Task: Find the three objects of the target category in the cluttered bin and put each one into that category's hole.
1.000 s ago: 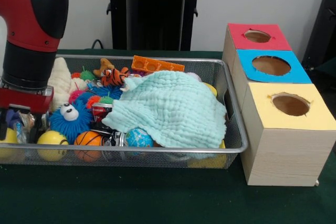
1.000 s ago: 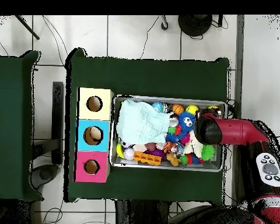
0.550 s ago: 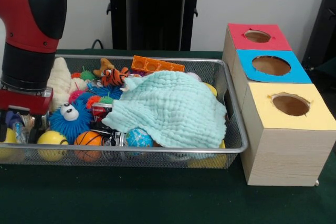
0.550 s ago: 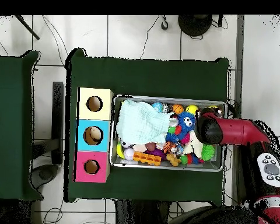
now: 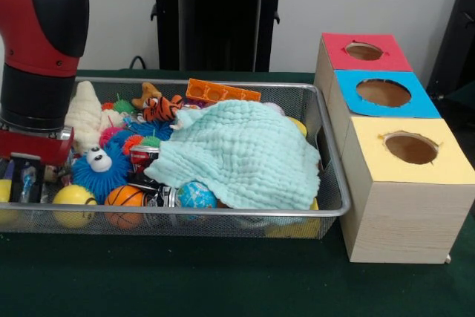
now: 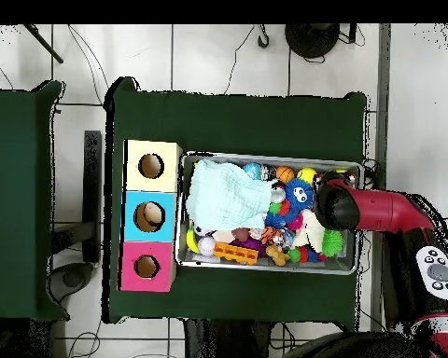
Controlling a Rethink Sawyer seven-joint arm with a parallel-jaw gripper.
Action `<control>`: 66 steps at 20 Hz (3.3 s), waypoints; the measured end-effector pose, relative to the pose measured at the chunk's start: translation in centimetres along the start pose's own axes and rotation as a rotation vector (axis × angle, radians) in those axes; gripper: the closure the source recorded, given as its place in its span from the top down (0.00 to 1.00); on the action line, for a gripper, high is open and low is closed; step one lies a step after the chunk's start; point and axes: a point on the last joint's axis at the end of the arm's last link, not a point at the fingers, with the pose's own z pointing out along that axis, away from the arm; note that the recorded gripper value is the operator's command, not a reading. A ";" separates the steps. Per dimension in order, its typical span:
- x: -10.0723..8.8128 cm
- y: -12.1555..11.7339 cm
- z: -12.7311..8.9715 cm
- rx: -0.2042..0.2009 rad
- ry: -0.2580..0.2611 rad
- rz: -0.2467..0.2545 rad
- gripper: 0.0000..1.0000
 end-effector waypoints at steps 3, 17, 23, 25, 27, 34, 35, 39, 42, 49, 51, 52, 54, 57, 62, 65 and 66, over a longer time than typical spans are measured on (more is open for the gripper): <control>0.0 0.2 0.0 -0.003 0.001 0.003 0.00; -0.1 1.0 -0.8 -0.017 0.006 0.006 0.00; -1.0 2.6 -3.0 -0.036 0.003 0.005 0.00; -1.5 3.0 -3.8 -0.038 -0.002 0.003 0.00; -2.7 3.7 -5.3 -0.040 -0.014 0.003 0.00; -5.6 4.3 -9.0 -0.033 -0.050 0.012 0.00; -6.1 4.4 -9.5 -0.033 -0.056 0.014 0.00; -7.8 5.5 -11.6 -0.041 -0.071 0.025 0.00; -8.7 7.0 -13.5 -0.057 -0.070 0.033 0.00; -9.0 9.3 -16.9 -0.090 -0.041 0.057 0.00; -8.8 10.1 -18.0 -0.104 -0.033 0.071 0.00; -8.6 10.4 -18.5 -0.110 -0.029 0.077 0.00; -8.1 11.1 -19.5 -0.120 -0.020 0.088 0.00; -7.3 11.9 -20.9 -0.131 -0.007 0.100 0.00; -5.5 13.9 -23.1 -0.156 0.026 0.120 0.00; -3.8 15.9 -24.0 -0.182 0.063 0.130 0.00; -3.4 16.5 -24.1 -0.188 0.073 0.131 0.00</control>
